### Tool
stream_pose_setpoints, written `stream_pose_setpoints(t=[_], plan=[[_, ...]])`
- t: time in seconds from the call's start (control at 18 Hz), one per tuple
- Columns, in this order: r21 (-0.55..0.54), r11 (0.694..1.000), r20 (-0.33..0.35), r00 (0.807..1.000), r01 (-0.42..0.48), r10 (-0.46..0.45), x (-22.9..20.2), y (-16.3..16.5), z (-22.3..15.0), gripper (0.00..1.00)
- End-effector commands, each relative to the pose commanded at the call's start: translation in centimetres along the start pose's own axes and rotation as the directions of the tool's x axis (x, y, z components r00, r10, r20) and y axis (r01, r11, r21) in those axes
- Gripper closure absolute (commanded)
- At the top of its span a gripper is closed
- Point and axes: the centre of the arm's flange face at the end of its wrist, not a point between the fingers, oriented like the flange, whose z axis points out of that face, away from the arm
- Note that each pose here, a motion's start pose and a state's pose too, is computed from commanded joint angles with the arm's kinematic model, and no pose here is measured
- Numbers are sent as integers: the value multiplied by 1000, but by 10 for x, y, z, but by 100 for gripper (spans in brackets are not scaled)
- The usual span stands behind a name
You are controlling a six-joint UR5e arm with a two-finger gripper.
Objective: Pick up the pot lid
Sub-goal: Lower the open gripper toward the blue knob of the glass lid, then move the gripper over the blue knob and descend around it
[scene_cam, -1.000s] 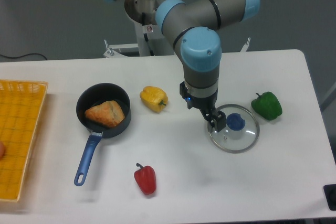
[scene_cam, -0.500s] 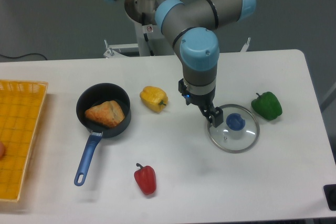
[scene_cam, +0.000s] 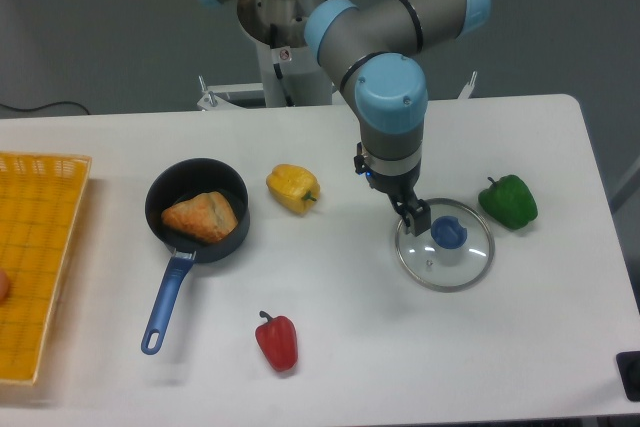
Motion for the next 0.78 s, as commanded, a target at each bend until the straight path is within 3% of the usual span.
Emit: stream_pose_setpoints(t=[0.22,0.78], plan=[[-2,1000,35,999,-9,9,-17,20,21,0],[-1,1000,-7,1000,0,0,-50,40,60,0]])
